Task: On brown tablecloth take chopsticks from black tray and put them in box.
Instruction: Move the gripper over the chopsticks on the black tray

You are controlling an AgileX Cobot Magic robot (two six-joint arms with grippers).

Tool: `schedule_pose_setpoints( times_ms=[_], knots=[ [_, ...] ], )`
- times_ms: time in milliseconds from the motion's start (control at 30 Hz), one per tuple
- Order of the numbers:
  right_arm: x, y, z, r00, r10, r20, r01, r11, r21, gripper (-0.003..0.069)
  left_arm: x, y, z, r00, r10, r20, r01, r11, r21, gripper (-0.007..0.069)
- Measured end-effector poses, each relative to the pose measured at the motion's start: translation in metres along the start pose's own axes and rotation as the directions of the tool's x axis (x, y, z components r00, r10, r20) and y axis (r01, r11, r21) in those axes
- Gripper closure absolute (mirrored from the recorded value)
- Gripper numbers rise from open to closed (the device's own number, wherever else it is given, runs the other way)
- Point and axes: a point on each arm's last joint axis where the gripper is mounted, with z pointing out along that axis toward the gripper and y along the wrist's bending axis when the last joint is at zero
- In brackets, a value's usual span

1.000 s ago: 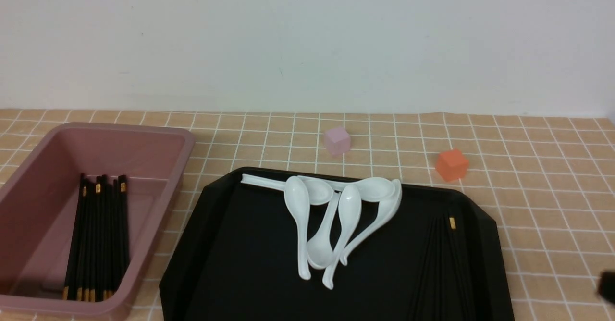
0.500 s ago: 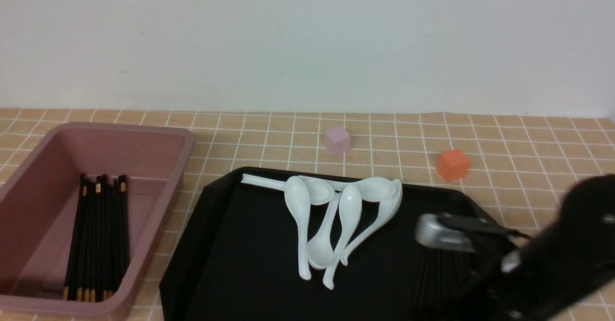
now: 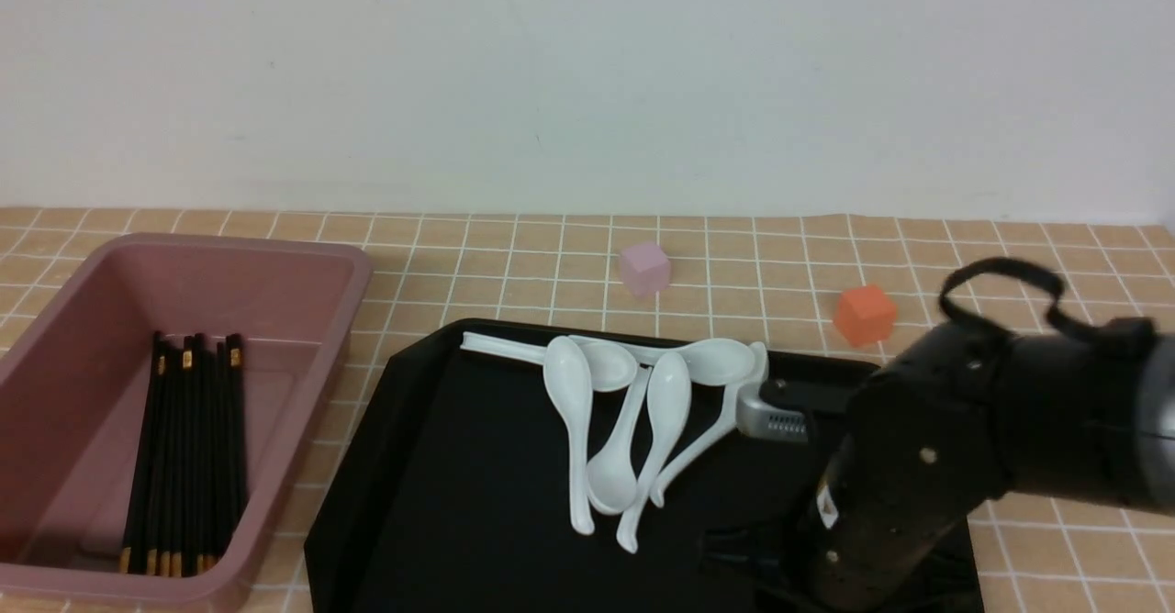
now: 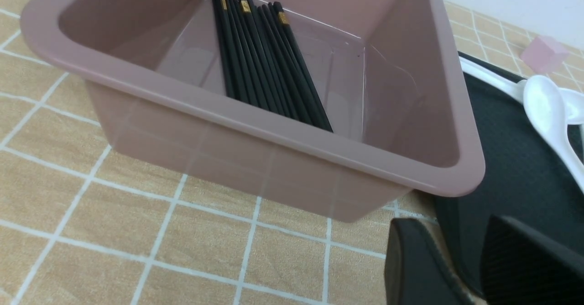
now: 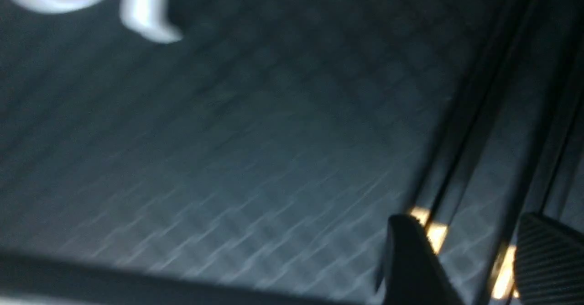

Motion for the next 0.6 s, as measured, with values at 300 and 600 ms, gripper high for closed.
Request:
schedule_pose_setpoints(
  times_ms=[300, 600],
  knots=[
    [-0.005, 0.003, 0.023, 0.999, 0.049, 0.005, -0.049, 0.999, 0.008, 0.0312, 0.0, 0.0, 0.0, 1.0, 0.0, 0.0, 0.0, 1.0, 0.0, 0.0386],
    [-0.006, 0.004, 0.029, 0.998, 0.07, -0.006, -0.07, 0.997, 0.028, 0.0311, 0.0, 0.0, 0.0, 1.0, 0.0, 0.0, 0.0, 1.0, 0.0, 0.0386]
  ],
)
